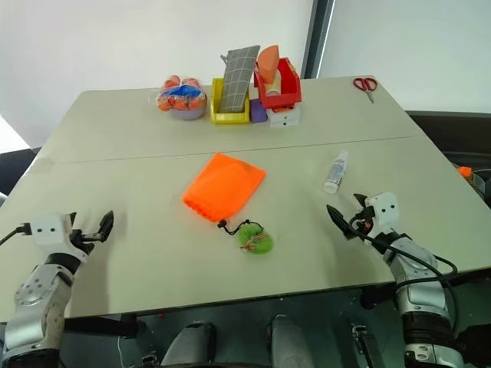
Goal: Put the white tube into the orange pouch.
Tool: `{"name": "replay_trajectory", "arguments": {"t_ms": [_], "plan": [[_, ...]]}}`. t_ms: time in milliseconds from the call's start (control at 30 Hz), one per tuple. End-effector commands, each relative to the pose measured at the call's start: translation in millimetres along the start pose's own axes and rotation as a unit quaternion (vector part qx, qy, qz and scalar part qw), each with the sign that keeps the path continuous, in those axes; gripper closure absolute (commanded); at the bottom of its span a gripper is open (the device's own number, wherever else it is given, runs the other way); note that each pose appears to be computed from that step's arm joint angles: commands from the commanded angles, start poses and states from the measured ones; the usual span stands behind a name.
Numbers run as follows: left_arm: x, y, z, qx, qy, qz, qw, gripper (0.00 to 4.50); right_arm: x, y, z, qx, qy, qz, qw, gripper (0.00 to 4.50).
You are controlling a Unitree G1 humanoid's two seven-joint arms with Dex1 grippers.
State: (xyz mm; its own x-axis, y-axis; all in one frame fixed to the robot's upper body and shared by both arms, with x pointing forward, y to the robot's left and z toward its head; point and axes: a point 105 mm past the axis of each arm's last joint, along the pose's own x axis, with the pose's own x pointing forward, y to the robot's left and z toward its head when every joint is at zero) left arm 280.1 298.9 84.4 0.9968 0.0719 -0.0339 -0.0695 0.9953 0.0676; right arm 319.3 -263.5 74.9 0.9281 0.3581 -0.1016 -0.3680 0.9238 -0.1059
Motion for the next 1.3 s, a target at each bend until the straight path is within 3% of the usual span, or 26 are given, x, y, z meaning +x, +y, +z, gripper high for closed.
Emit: {"name": "replay_trajectory", "arguments": {"t_ms": [33,133,233,433,633,767,833,1067,1300], "plan": [[1.1,-23.7,25.6,0.019,-0.048,-0.065,0.997,0.07,6.0,8.7,16.4,-0.013,-0.027,0.021,0.999,0.0],[1.4,-51.4,36.8,0.072,-0.062,-0.136,0.986,0.07,7.0,23.1,22.9,-0.005,-0.028,0.064,0.998,0.0],[1.7,-83.1,48.6,0.142,-0.082,-0.222,0.961,0.07,2.3,56.9,32.8,0.006,-0.025,0.143,0.989,0.0],[9.2,-121.6,56.5,0.283,-0.115,-0.321,0.896,0.07,2.3,102.0,45.8,0.008,-0.033,0.204,0.978,0.0],[19.2,-145.0,50.4,0.361,-0.127,-0.385,0.84,0.07,5.3,117.4,50.1,0.01,-0.042,0.212,0.976,0.0],[31.8,-156.4,46.5,0.389,-0.131,-0.401,0.819,0.07,7.6,113.8,51.8,-0.002,-0.045,0.203,0.978,0.0],[37.4,-162.9,47.8,0.396,-0.14,-0.406,0.812,0.84,8.5,110.6,52.9,-0.005,-0.046,0.199,0.979,0.0],[41.5,-175.2,48.8,0.38,-0.144,-0.433,0.805,4.38,8.0,90.6,56.8,-0.016,-0.049,0.158,0.986,0.0],[38.3,-177.9,54.2,0.286,-0.112,-0.44,0.844,4.48,14.7,40.2,63.0,-0.027,-0.054,0.024,0.998,0.0]]}}
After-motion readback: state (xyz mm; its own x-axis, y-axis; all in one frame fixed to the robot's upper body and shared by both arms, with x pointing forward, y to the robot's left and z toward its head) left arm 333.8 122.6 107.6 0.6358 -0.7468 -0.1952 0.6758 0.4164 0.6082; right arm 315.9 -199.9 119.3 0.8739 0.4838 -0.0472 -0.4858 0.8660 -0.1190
